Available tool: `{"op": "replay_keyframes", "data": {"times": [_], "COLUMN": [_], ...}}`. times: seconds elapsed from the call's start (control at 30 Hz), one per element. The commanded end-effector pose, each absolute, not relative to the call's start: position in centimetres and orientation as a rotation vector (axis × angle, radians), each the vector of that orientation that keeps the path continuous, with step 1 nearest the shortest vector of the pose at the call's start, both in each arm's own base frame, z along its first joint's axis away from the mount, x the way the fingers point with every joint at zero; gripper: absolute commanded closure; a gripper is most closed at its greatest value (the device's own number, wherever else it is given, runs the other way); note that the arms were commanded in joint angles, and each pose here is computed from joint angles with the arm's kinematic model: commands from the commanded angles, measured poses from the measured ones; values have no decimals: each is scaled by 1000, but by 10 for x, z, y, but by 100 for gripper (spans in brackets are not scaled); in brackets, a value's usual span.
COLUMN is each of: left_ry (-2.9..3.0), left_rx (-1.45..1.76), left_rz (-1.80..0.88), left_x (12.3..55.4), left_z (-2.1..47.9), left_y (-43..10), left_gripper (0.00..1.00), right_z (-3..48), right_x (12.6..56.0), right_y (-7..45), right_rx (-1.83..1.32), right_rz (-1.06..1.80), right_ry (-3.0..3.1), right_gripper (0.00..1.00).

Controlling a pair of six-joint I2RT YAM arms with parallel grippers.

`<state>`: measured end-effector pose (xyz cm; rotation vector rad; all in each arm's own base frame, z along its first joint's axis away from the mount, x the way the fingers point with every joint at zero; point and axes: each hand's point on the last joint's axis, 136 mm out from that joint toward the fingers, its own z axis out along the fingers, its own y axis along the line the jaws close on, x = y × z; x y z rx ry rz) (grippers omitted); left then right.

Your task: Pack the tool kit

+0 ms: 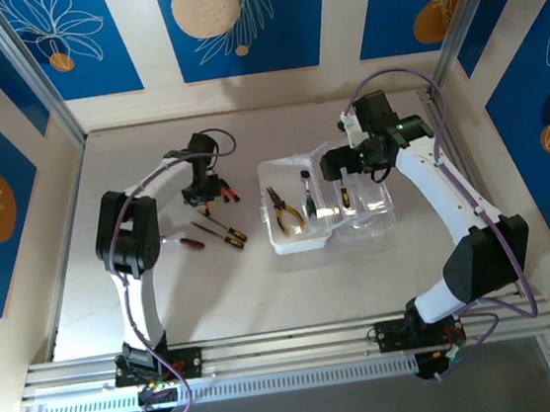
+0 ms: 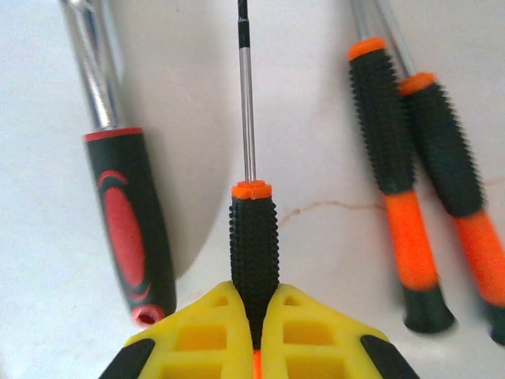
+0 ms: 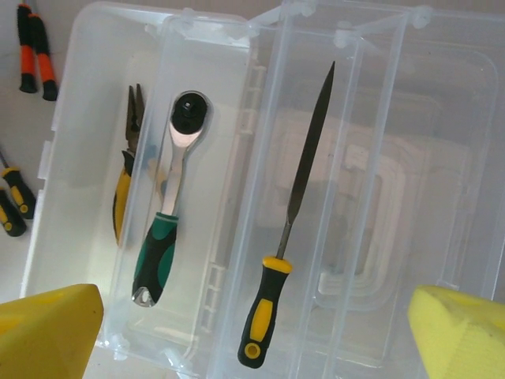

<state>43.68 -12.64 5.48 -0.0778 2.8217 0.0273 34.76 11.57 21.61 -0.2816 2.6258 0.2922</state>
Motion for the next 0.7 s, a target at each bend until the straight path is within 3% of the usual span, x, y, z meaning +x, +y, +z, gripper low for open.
{"op": "replay_keyframes", "data": {"times": [0.0, 0.3, 0.5, 0.67], "left_ry": [2749, 2375, 2214, 2133], "left_rx": [-4, 243, 425, 511], "left_rz": [-112, -1029, -1288, -1414], "left_x": [428, 392, 359, 339], "left_z": [116, 247, 288, 301], "left_y": [-136, -241, -297, -330], "left_gripper": [100, 100, 100, 100], "right_z": [234, 286, 323, 333], "right_x": [339, 332, 333, 342], "right_y": [125, 177, 205, 217], "right_rx": [-280, -317, -348, -321], "right_rz": [418, 918, 1187, 1240], "right_ry": [2575, 2349, 2195, 2150], "right_gripper": [1, 1, 10, 20]}}
